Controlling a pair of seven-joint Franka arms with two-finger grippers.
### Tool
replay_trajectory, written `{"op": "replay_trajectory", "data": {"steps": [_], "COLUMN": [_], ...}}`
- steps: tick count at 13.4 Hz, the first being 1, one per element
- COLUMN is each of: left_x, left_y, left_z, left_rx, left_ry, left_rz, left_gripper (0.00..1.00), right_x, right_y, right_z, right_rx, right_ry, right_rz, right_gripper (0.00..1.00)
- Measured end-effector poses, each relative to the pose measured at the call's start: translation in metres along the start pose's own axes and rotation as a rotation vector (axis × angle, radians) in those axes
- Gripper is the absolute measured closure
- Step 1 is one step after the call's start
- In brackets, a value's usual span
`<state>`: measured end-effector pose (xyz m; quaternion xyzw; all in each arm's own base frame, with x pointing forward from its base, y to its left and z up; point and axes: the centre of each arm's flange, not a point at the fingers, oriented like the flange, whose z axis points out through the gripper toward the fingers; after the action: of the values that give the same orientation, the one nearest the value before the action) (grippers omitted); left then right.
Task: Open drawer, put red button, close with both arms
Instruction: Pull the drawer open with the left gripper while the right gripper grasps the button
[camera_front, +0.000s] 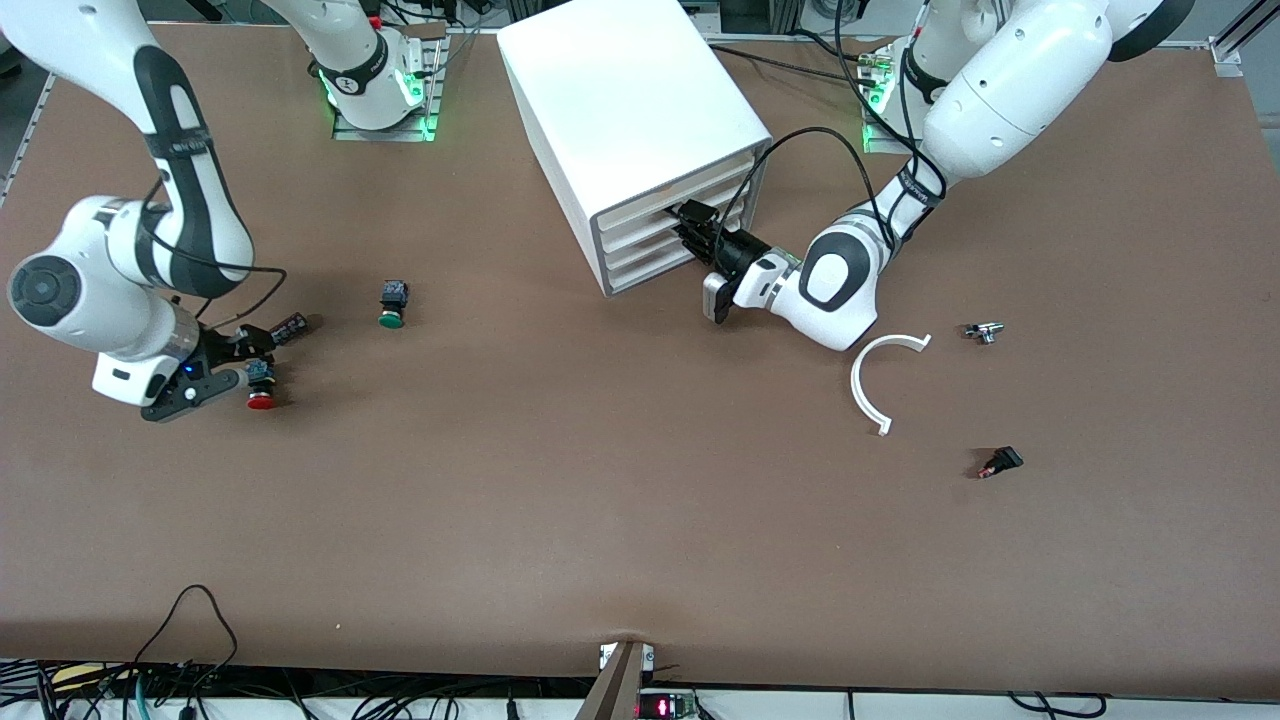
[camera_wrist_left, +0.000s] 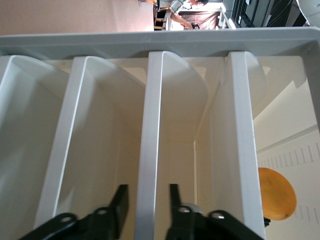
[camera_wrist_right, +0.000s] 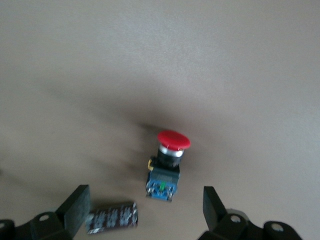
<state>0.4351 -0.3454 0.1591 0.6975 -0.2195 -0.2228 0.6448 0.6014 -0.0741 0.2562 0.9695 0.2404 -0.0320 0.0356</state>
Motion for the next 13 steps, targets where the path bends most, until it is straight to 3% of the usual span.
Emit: {"op": "replay_trajectory", "data": {"steps": [2,13], "left_x": [0.0,0.005], "left_y": [0.0,-0.002], "left_z": [0.001,-0.009], "left_rx": [0.0,0.004], "left_ry": [-0.001,0.021], "left_rz": [0.0,-0.036], "left_gripper": [0.84,0.89], "right_x": [0.003,-0.027], "right_y": [0.001,0.018], "right_z": [0.021,0.071], "right_rx": [-0.014,0.023], "right_ry": [0.006,-0.044], "right_rz": [-0.003,-0.011], "right_gripper": [0.0,0.04]}}
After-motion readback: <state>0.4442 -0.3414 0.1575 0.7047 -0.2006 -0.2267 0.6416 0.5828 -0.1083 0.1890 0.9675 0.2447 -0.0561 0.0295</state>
